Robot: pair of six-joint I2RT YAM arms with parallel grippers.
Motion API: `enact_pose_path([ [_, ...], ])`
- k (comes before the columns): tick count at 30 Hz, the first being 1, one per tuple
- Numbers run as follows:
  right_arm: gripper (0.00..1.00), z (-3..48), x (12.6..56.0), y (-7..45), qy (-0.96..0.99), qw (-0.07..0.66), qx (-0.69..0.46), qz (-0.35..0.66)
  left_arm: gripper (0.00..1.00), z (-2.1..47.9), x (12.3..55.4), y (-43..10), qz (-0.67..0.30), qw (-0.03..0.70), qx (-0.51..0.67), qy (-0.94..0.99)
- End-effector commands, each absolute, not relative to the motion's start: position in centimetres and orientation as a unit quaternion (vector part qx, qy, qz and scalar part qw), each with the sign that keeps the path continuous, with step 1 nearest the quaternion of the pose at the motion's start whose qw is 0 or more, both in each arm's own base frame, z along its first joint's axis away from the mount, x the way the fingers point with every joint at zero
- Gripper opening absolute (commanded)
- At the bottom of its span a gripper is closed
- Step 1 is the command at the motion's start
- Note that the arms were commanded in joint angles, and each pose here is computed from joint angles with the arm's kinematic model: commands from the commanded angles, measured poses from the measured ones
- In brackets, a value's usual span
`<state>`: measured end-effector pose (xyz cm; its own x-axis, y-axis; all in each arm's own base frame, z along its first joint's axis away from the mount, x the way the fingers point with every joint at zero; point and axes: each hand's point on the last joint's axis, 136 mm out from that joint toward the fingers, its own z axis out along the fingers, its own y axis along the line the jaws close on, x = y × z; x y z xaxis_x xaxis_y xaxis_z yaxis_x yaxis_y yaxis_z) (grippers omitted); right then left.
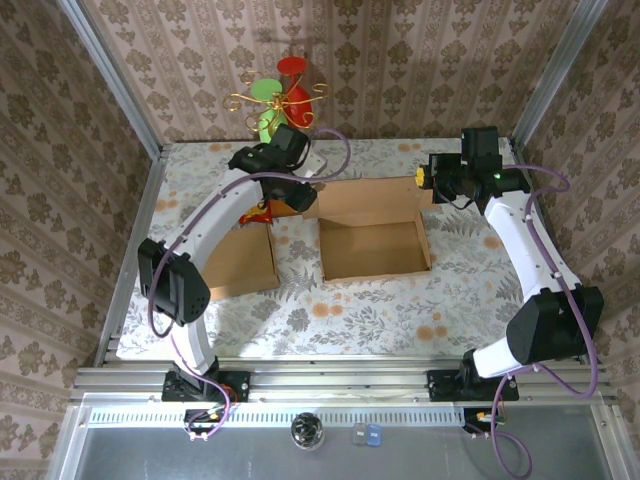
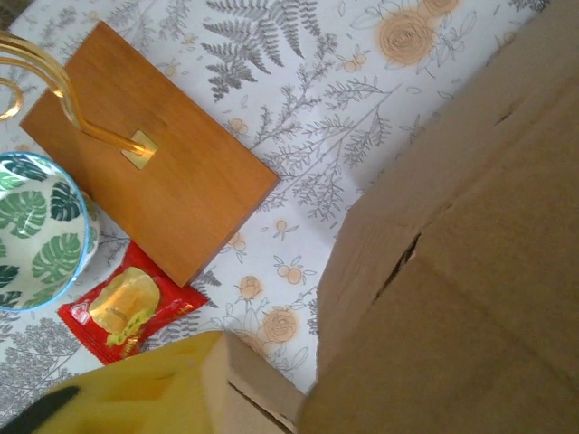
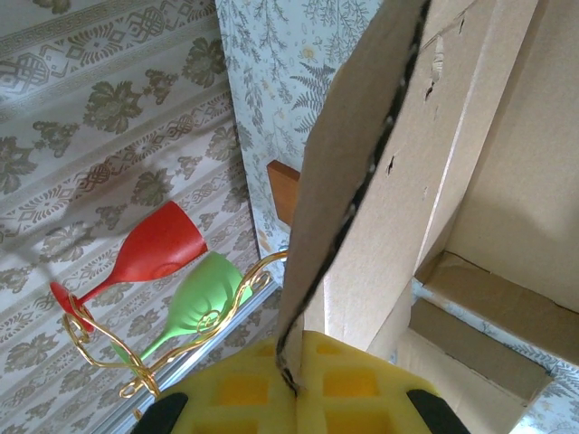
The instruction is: Fold the paper box
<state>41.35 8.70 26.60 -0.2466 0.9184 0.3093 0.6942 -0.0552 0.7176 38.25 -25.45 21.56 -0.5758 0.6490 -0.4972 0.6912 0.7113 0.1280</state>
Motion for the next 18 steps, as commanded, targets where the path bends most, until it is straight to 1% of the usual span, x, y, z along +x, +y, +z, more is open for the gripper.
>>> enact_pose_path([
  [1, 0.00, 26.9, 41.3, 8.9, 0.678, 0.128, 0.592, 0.416, 0.37, 21.5, 37.7, -25.6, -0.050, 0.247, 0.384, 0.888],
  [2, 0.00, 26.9, 41.3, 8.9, 0.678, 0.127, 0.593, 0.416, 0.33, 21.4, 37.7, -25.6, -0.051, 0.245, 0.383, 0.889],
  [6, 0.00, 26.8, 41.3, 9.0, 0.679, 0.127, 0.591, 0.416, 0.30, 21.3, 37.9, -26.1, -0.060, 0.247, 0.381, 0.889],
  [8, 0.00, 26.7, 41.3, 9.0, 0.679, 0.126, 0.592, 0.415, 0.27, 21.3, 37.9, -26.4, -0.069, 0.246, 0.379, 0.889],
  [12, 0.00, 26.6, 41.3, 9.0, 0.679, 0.126, 0.592, 0.415, 0.25, 21.1, 37.8, -26.9, -0.081, 0.240, 0.377, 0.891],
  [15, 0.00, 26.7, 41.3, 9.0, 0.680, 0.126, 0.591, 0.416, 0.21, 21.1, 37.6, -27.4, -0.088, 0.238, 0.381, 0.889],
  [18, 0.00, 26.5, 41.3, 9.0, 0.680, 0.125, 0.592, 0.416, 0.13, 21.0, 37.5, -27.6, -0.090, 0.236, 0.382, 0.889],
])
